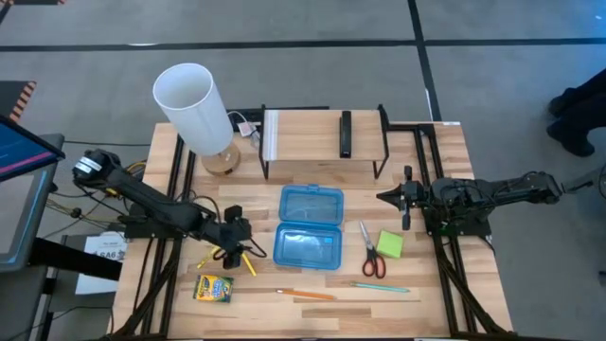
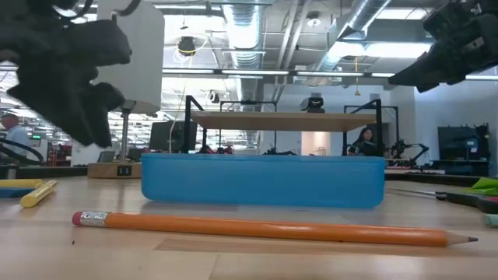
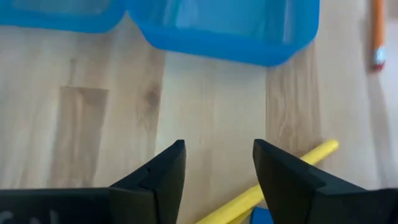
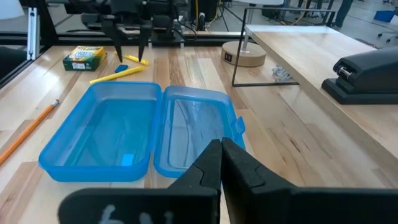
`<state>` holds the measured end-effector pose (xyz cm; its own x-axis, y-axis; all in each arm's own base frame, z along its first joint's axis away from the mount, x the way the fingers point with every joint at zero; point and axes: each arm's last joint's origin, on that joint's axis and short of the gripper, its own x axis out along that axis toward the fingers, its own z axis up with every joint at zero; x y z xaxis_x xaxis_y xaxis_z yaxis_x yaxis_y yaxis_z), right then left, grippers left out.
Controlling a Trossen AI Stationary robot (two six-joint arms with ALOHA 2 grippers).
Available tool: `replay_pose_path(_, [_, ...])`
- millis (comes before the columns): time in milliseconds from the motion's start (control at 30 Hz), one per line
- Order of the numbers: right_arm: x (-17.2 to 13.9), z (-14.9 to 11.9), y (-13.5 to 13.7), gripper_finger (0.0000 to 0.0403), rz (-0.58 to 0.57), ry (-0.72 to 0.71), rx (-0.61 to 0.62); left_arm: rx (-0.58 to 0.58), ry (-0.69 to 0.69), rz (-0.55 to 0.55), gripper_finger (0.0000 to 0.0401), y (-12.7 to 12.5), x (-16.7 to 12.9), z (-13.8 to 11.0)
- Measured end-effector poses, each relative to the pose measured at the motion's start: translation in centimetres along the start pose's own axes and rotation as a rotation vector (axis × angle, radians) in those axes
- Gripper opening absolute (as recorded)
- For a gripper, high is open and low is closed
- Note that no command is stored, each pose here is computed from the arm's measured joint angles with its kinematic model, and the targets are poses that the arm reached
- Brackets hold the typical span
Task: Pack school essentials
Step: Put the right yellow pen into the blue supply box
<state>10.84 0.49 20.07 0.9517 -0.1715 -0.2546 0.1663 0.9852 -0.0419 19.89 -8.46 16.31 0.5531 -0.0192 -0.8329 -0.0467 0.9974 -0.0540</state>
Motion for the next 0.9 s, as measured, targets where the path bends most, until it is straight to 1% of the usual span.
replay_pose_path(100, [0.0,0.0,0.0,0.0027,0.000,0.001,0.000,0.052,0.056,-0.019,0.0182,-0.9,0.9,-0.1])
replay_pose_path(267, [0.0,0.0,0.0,0.0027,0.000,0.005,-0.001,0.184,0.080,-0.047,0.0179,-3.0,1.8,0.7])
replay_pose_path(367, [0.0,0.0,0.0,0.0027,0.000,0.004,-0.001,0.236,0.094,-0.055,0.0179,-4.1,2.3,1.3])
replay_pose_path(500, [0.0,-0.1,0.0,0.0027,-0.001,0.009,-0.003,0.262,0.172,-0.069,0.0179,-4.9,3.0,1.4])
replay_pose_path(667, [0.0,-0.2,0.0,0.0027,-0.001,0.023,-0.007,0.261,0.267,-0.076,0.0179,-5.3,4.1,0.5])
replay_pose_path(900, [0.0,-0.3,0.0,0.0027,-0.001,0.026,-0.008,0.278,0.288,-0.073,0.0173,-5.3,4.7,0.4])
